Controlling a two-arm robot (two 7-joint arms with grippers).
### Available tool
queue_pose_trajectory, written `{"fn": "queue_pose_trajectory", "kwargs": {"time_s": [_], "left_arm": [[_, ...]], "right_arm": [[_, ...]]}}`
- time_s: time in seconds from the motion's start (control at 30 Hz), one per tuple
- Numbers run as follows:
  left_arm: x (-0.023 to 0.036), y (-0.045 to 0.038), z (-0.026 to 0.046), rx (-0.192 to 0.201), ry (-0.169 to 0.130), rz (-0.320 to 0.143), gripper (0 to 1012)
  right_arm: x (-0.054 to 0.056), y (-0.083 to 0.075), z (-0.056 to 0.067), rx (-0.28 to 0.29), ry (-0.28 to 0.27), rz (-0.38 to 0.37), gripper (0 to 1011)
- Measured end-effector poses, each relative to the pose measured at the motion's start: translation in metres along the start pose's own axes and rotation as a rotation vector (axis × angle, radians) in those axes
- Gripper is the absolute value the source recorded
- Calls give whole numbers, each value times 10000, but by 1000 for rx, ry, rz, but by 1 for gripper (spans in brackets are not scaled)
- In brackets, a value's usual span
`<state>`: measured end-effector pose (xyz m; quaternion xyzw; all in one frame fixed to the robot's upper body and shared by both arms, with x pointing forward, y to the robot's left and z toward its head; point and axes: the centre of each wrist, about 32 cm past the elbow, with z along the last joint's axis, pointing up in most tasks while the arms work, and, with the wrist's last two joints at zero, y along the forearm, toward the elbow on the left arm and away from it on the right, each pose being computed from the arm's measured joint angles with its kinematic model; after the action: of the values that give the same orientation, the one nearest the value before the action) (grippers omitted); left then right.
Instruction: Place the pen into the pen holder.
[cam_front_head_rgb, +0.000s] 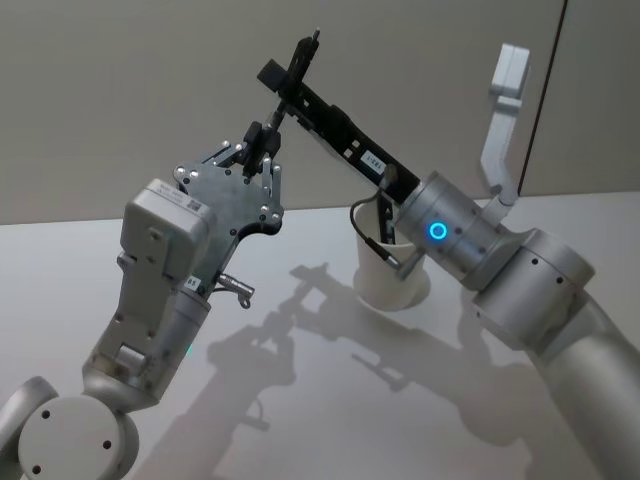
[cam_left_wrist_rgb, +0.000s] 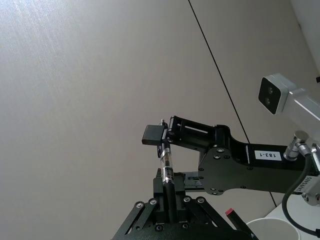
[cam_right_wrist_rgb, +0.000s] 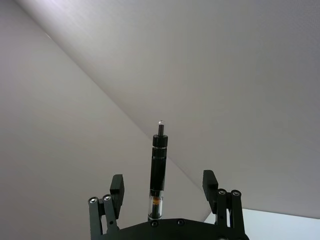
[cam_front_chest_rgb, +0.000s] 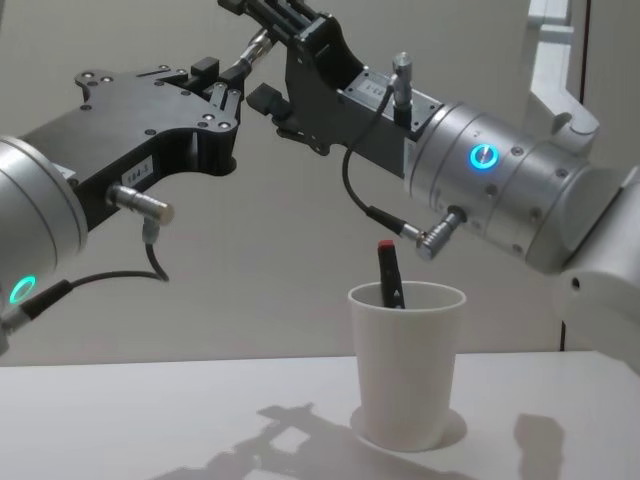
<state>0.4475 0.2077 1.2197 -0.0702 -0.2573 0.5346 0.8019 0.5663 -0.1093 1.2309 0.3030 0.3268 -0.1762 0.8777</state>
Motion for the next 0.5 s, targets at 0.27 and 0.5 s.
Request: {"fn": "queue_pose_trajectory", "kwargs": {"time_s": [0.27,0.5], "left_arm": [[0,0,0,0,0,0,117],[0,0,0,0,0,0,116]], "right_arm": [[2,18,-1,1,0,3,863],[4,25,1,2,-1,4,636]]}}
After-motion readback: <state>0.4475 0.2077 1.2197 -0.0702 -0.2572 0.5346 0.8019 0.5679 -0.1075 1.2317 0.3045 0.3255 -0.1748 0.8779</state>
